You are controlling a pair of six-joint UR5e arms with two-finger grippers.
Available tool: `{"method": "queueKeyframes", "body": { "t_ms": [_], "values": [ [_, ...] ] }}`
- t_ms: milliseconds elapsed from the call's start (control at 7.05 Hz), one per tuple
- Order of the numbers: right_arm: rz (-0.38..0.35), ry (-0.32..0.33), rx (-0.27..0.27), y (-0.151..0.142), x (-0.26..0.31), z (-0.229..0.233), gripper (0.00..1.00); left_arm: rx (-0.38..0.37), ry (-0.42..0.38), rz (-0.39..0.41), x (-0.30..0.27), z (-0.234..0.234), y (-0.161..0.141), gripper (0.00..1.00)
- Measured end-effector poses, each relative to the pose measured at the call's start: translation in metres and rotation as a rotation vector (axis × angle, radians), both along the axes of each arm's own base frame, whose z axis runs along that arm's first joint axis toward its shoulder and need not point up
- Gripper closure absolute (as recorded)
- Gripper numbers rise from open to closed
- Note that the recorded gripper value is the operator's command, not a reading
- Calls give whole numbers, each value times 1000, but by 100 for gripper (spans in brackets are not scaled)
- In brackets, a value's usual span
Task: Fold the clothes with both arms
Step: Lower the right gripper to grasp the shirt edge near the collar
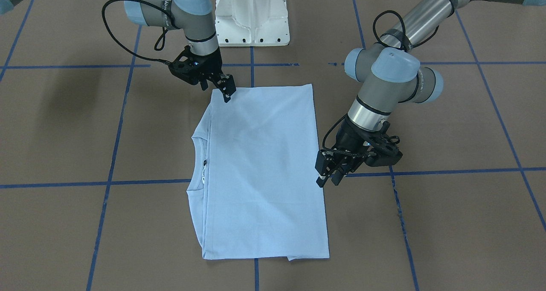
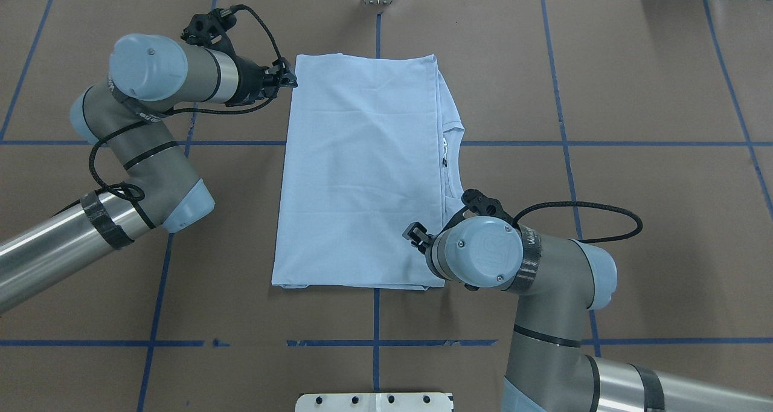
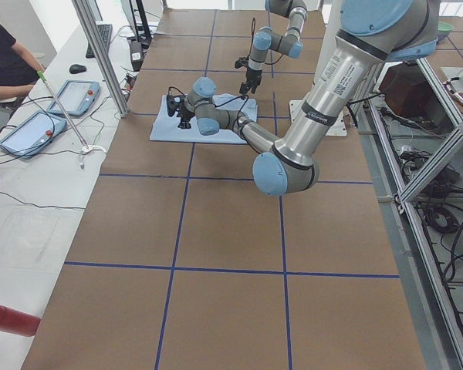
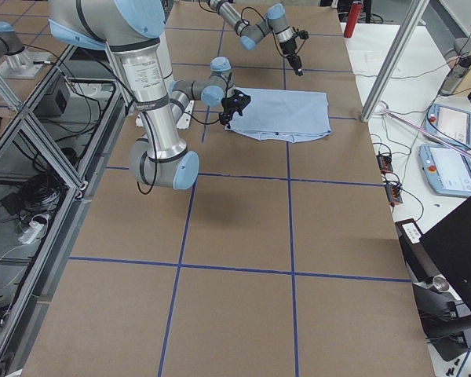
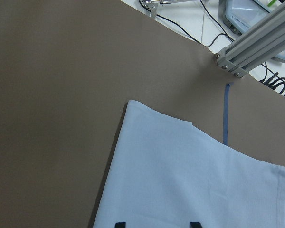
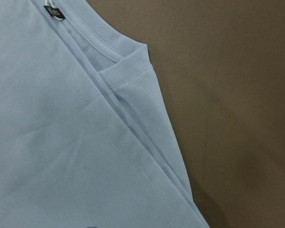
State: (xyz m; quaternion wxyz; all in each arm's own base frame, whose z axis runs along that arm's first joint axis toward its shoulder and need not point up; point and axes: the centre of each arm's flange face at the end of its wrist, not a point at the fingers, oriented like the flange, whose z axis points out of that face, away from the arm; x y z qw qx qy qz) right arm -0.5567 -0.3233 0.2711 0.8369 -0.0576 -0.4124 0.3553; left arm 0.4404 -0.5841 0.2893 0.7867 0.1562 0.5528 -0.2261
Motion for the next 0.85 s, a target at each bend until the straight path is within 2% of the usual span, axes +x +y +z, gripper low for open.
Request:
{"method": "queueKeyframes", "body": {
  "t_ms": [284, 852],
  "values": [
    [49, -28, -50, -1, -4, 1, 20, -1, -1, 1, 1, 1, 0, 46],
    [57, -16, -63, -3, -10, 8, 21, -7, -8, 2, 0, 7, 1, 46]
  ]
}}
